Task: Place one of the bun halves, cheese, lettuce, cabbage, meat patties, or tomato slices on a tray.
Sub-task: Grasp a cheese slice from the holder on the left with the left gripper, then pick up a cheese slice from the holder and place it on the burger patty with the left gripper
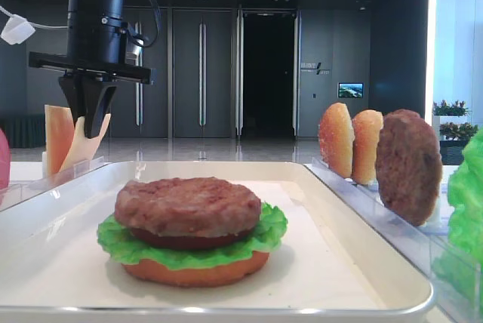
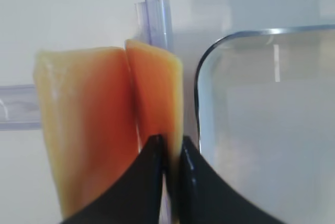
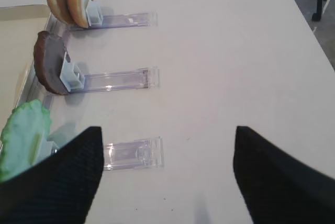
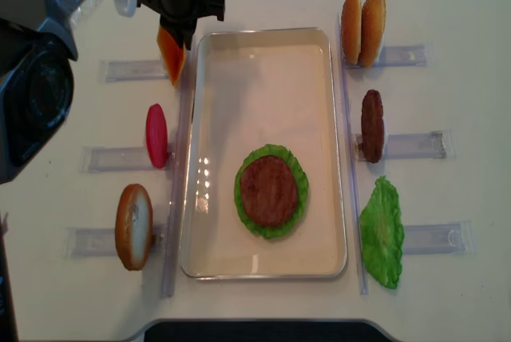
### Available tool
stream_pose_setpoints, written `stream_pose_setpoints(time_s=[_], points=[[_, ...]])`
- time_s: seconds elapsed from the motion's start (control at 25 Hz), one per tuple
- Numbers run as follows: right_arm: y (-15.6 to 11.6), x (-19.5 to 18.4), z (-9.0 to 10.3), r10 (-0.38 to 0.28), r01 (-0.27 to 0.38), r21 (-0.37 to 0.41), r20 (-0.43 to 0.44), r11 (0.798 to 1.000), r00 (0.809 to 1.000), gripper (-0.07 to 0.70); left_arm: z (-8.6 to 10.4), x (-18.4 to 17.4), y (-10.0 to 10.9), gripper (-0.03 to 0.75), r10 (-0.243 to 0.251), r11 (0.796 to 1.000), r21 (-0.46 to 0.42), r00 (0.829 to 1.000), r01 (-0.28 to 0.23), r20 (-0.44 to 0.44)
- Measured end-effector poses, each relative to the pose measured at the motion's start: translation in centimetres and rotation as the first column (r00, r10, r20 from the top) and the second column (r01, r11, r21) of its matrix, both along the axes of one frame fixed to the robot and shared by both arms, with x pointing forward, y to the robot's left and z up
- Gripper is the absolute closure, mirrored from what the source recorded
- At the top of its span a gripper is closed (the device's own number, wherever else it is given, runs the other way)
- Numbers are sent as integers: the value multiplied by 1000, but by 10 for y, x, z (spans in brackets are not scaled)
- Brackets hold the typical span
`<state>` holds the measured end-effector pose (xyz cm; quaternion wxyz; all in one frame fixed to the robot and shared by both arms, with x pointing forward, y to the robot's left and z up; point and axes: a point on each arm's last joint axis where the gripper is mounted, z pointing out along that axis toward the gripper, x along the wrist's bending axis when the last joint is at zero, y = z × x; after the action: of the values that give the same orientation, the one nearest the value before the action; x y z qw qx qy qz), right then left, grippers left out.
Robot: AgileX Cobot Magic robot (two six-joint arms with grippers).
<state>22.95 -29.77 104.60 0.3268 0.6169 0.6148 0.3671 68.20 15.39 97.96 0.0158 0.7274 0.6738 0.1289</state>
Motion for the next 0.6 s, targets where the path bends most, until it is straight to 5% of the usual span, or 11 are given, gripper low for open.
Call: stream_pose_setpoints(time_s=[0.28,0.6], points=[[0,0,0,0,0,0,0,1000,1000,108,8,-1,0,689,-30,1000,-2,1000,30,9],[0,0,0,0,0,0,0,1000,1000,108,72,-19,-4,690,-16,988,-151,994,33,112]])
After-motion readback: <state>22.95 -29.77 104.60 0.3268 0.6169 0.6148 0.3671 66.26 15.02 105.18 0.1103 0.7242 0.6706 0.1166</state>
